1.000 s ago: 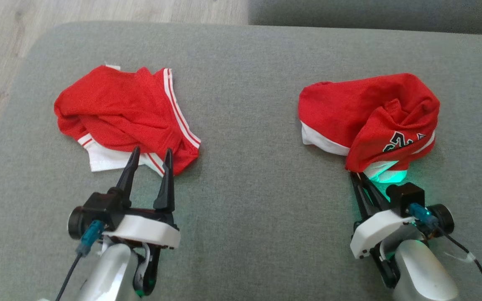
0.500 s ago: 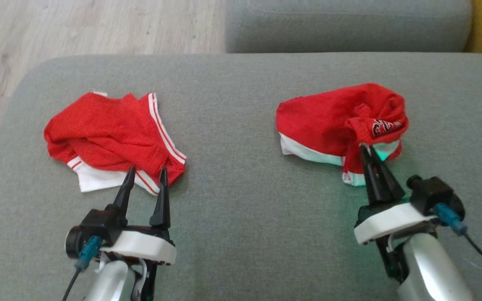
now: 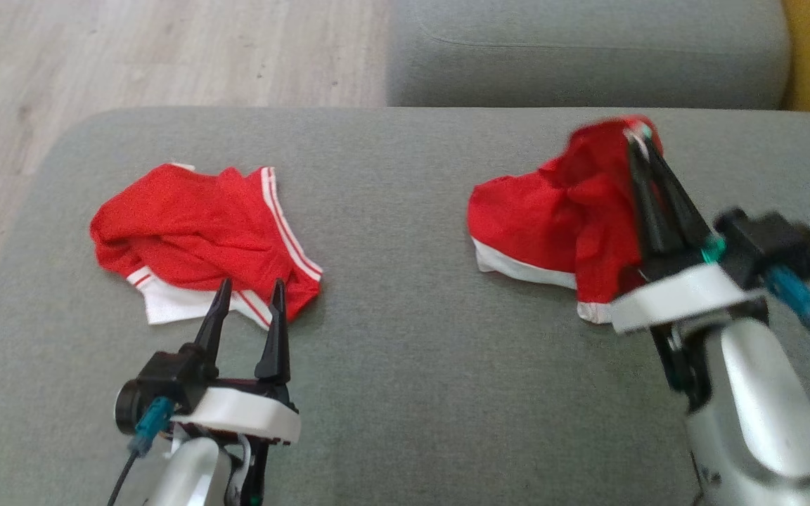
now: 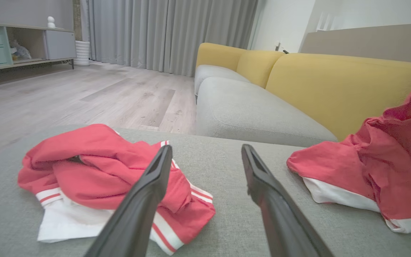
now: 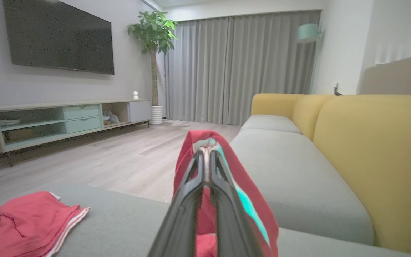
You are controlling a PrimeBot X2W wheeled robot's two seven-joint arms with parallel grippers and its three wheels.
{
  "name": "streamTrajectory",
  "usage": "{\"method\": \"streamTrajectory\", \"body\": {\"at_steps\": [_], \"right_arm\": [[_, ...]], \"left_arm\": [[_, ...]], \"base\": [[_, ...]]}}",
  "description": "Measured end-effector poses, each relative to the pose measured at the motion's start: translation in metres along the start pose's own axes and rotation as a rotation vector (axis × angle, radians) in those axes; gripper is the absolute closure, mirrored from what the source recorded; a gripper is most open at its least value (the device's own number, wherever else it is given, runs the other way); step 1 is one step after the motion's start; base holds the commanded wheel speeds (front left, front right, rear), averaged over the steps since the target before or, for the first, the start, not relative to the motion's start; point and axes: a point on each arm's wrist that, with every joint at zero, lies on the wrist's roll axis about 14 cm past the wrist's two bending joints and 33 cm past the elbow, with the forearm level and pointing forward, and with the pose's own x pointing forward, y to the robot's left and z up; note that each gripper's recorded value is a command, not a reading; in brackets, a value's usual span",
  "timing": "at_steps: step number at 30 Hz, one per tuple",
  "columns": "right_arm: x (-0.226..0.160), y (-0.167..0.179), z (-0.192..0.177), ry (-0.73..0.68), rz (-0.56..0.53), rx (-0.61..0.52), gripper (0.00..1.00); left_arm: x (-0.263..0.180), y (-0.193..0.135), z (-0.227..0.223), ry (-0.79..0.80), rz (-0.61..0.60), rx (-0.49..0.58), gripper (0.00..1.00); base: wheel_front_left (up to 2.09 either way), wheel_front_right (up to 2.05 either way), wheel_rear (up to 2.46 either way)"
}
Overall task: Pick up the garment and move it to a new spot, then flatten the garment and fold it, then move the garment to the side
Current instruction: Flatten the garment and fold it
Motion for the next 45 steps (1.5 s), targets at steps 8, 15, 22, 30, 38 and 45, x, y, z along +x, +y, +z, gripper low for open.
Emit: {"method": "streamTrajectory", "body": {"at_steps": [8, 15, 22, 30, 38, 45], "right_arm": [[0.065, 0.073, 0.105, -0.229, 0.25, -0.018, 1.0], [0.086, 0.065, 0.197, -0.433, 0.233, -0.02, 1.0], [0.08, -0.041, 0.102, -0.146, -0.056, -0.026, 1.0], [-0.023, -0.182, -0.073, 0.427, -0.473, -0.041, 0.78], [-0.024, -0.195, -0.069, 0.382, -0.521, -0.109, 0.0], [0.009, -0.159, -0.012, 0.113, -0.42, -0.156, 0.0]], "left_arm": [[-0.019, 0.018, 0.001, -0.009, 0.07, -0.01, 0.0], [-0.031, 0.025, 0.0, -0.012, 0.098, -0.011, 0.0], [-0.022, 0.02, -0.004, 0.002, 0.077, -0.007, 0.0], [-0.003, 0.006, -0.018, 0.045, 0.02, -0.007, 0.0], [0.006, 0.001, -0.02, 0.054, 0.0, -0.009, 0.0], [0.007, -0.004, -0.016, 0.042, -0.012, -0.008, 0.0]], "base": [[0.0, 0.0, 0.0], [0.0, 0.0, 0.0], [0.0, 0.0, 0.0], [0.0, 0.0, 0.0], [0.0, 0.0, 0.0], [0.0, 0.0, 0.0]]}}
